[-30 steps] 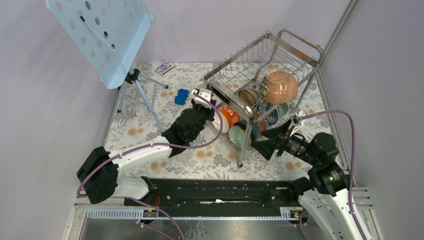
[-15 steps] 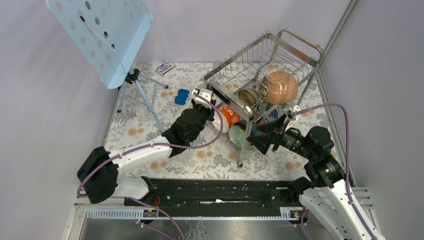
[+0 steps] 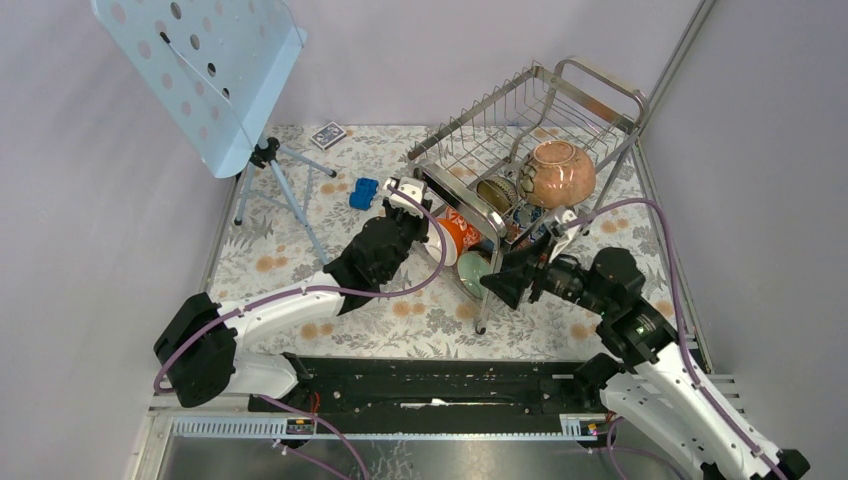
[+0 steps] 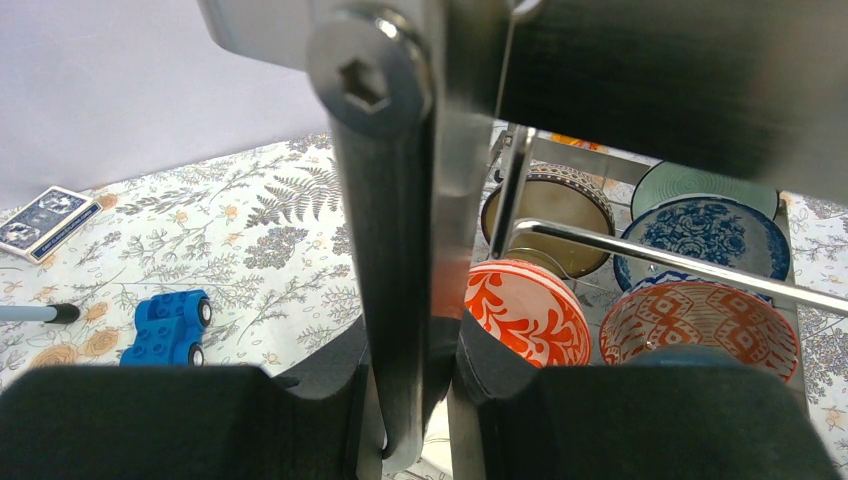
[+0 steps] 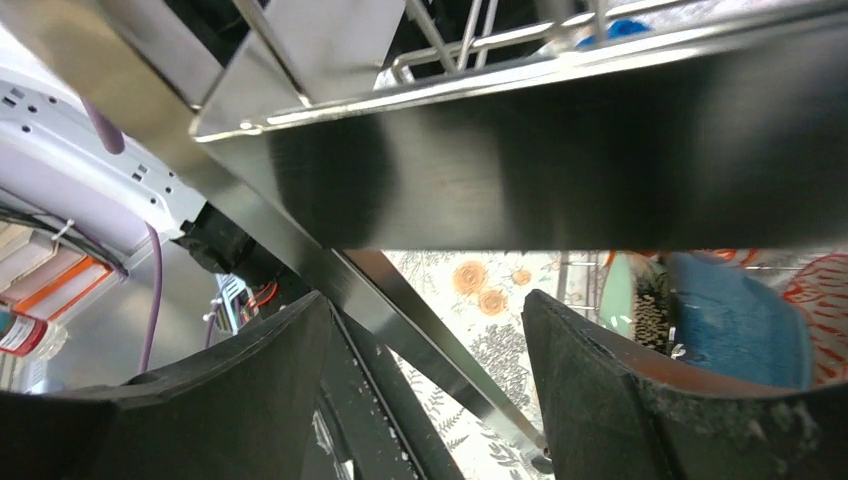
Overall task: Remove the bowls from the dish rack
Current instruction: Move the dish rack to the center of the board.
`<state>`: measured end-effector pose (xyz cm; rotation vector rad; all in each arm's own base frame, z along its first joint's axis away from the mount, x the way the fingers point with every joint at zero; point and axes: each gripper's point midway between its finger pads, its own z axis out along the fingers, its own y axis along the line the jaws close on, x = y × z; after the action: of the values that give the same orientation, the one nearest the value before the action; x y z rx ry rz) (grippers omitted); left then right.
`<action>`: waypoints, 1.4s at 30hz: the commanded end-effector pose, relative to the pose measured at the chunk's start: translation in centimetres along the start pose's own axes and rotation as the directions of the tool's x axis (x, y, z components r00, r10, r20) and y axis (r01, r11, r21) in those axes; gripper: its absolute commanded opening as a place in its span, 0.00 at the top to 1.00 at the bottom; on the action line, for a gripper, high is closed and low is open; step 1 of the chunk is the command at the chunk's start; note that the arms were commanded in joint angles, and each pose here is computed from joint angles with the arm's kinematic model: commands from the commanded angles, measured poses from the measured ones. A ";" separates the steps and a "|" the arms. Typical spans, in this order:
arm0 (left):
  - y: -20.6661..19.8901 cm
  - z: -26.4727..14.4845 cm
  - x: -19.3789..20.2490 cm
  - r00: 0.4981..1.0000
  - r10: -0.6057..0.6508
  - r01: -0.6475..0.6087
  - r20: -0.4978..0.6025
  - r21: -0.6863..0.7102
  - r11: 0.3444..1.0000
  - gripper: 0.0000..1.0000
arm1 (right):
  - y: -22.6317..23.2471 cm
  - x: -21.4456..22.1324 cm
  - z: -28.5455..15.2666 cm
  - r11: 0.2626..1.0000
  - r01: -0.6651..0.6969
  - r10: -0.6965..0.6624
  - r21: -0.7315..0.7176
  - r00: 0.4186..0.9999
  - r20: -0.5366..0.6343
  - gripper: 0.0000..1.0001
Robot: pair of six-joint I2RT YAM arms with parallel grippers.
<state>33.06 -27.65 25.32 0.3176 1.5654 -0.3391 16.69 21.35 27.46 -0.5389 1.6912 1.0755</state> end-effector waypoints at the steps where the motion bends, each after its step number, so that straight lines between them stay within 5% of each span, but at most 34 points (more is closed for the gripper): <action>1: 0.3 0.9 -1.9 0.996 -0.071 0.073 0.044 -0.039 0.997 0.78 | 1.0 -1.1 1.5 0.998 0.059 -0.059 -0.013 0.998 0.025 0.25; 22: 0.5 2.1 -1.6 0.997 -0.067 0.069 0.048 -0.046 0.997 0.89 | -5.9 -1.0 1.6 0.936 -0.011 -0.037 0.353 0.991 0.131 0.70; 42: 1.4 9.4 -0.7 0.997 -0.070 0.070 0.019 -0.034 0.997 0.94 | -12.9 0.1 2.4 0.761 -0.088 -0.019 0.643 0.987 0.157 0.72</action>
<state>40.73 -29.53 25.45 0.2982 1.5675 -0.3106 25.24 20.66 26.25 -0.1770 1.6760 0.7008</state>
